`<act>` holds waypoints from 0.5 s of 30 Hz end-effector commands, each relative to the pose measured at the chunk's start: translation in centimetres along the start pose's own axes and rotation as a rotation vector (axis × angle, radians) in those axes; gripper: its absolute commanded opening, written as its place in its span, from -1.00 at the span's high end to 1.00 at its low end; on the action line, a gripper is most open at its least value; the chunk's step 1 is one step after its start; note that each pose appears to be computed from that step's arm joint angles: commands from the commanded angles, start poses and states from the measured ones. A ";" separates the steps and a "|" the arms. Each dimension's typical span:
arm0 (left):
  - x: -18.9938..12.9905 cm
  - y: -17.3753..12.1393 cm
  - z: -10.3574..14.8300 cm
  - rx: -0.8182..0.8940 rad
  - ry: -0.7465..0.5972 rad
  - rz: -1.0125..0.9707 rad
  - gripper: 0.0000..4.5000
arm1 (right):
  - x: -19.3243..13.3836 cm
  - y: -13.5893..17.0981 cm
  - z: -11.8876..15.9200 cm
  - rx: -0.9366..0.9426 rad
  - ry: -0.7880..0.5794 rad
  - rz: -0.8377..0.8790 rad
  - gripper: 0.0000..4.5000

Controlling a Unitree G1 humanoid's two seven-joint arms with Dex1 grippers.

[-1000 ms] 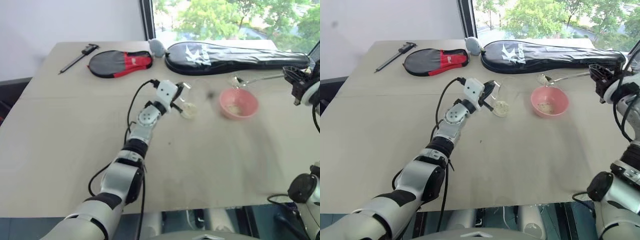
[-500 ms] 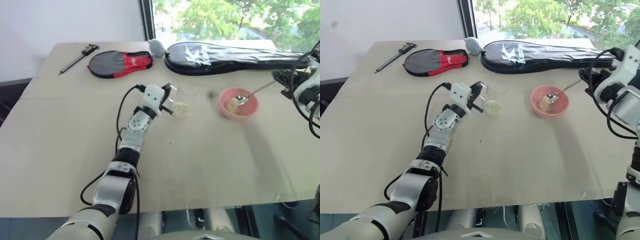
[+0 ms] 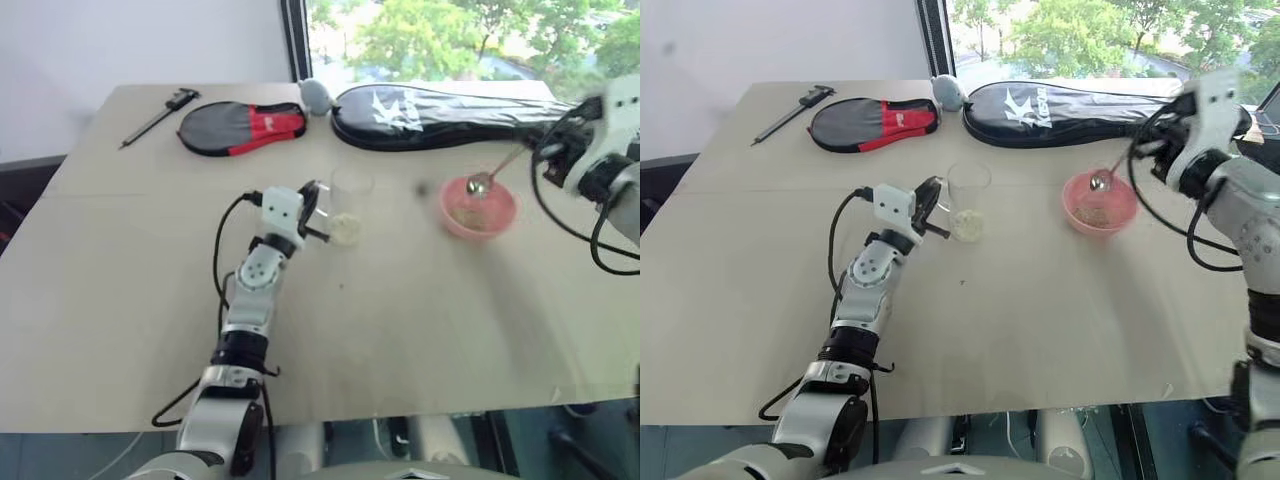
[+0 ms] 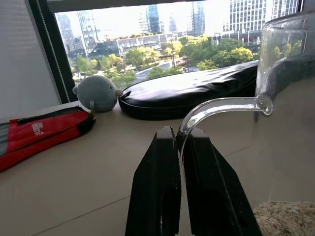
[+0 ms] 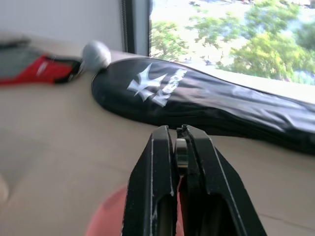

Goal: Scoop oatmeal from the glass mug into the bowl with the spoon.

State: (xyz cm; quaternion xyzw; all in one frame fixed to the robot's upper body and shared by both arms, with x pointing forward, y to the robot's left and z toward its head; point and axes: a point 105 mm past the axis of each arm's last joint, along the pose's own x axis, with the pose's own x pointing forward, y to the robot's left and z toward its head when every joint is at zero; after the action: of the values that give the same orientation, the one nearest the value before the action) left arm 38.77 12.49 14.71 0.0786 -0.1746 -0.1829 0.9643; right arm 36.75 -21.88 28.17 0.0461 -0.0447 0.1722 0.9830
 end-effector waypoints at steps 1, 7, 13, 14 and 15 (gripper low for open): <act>-0.3 -0.3 1.6 0.004 -0.058 -0.021 0.96 | -0.1 2.8 4.8 0.223 -0.173 0.124 1.00; -1.1 -0.6 1.5 0.001 -0.059 -0.018 0.96 | 1.0 8.9 4.8 0.484 -0.125 0.354 1.00; -1.6 -0.6 1.6 0.007 -0.067 -0.004 0.96 | 1.2 12.2 2.3 0.475 0.029 0.474 1.00; -1.7 -0.6 1.6 0.007 -0.069 -0.003 0.96 | 1.2 12.4 1.9 0.465 0.048 0.479 1.00; -1.7 -0.7 1.6 0.007 -0.072 -0.002 0.96 | 1.3 12.7 1.5 0.458 0.070 0.486 1.00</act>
State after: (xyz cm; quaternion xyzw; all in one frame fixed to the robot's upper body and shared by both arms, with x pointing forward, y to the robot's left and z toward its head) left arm 37.01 12.52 14.16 0.0757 -0.1779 -0.1885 0.9629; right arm 34.40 -10.12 29.84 0.2636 0.0325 0.3878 0.8827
